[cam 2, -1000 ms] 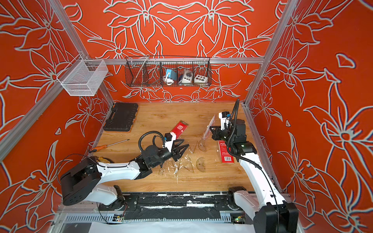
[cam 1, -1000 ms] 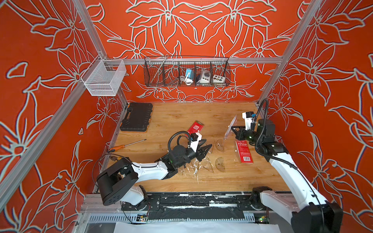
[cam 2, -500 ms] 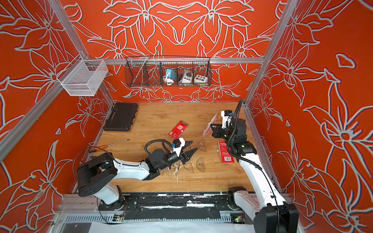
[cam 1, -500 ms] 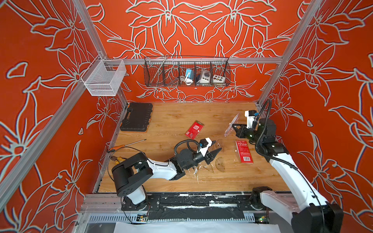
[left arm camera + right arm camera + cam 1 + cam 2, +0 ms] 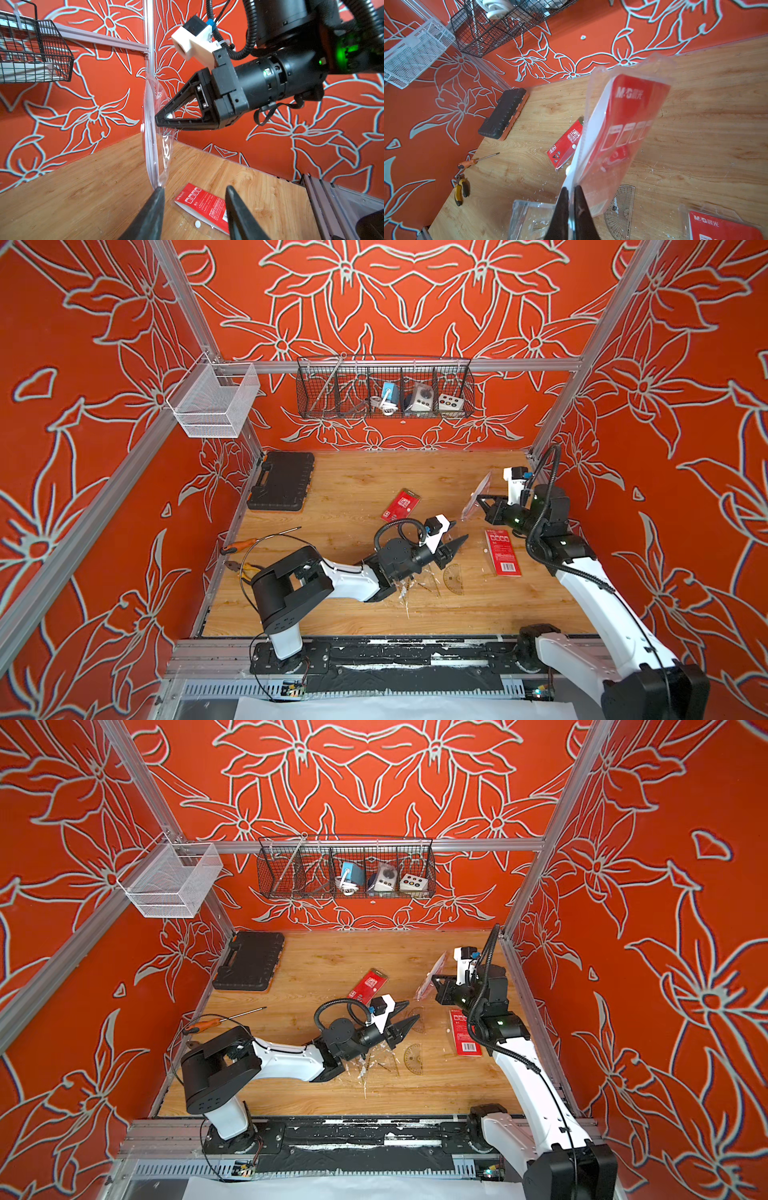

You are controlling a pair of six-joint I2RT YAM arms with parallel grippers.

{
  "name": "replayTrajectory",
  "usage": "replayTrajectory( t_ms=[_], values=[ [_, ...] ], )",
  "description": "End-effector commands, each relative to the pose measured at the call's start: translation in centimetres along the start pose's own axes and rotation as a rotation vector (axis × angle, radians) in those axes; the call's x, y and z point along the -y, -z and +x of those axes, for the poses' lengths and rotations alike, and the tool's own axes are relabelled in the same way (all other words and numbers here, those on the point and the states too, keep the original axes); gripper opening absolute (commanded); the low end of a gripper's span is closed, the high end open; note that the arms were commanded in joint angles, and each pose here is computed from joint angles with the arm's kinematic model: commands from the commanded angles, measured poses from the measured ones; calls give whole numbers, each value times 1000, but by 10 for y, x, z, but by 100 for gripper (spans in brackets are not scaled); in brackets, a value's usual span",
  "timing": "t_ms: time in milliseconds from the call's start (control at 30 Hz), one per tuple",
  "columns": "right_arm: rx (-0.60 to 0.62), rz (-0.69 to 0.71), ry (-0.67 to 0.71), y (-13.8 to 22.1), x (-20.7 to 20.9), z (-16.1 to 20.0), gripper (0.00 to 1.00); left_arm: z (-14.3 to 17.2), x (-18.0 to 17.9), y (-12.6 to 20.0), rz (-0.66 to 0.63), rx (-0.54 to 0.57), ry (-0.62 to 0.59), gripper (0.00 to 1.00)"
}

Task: Open the ruler set and take out the ruler
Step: Take out the ruler from the ruler set bag.

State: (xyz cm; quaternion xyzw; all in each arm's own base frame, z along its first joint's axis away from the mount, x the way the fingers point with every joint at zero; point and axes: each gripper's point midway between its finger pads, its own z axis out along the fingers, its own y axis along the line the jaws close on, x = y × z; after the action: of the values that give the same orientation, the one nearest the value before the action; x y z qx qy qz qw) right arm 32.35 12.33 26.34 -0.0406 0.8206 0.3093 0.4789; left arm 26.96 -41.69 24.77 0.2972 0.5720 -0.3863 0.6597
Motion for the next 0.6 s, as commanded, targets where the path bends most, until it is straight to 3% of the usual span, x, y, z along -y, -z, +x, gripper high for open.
replayTrajectory(
  t_ms=[0, 333, 567],
  values=[
    [37, -52, 14, 5, -14, -9, 0, -1, 1, -8, -10, 6, 4, 48],
    [38, -69, 30, 9, -20, -9, 0, 1, -6, -16, -47, -3, 13, 48],
    [40, -50, 36, 10, -17, -8, 0, -5, -8, -3, -57, 31, 26, 47]
  ],
)
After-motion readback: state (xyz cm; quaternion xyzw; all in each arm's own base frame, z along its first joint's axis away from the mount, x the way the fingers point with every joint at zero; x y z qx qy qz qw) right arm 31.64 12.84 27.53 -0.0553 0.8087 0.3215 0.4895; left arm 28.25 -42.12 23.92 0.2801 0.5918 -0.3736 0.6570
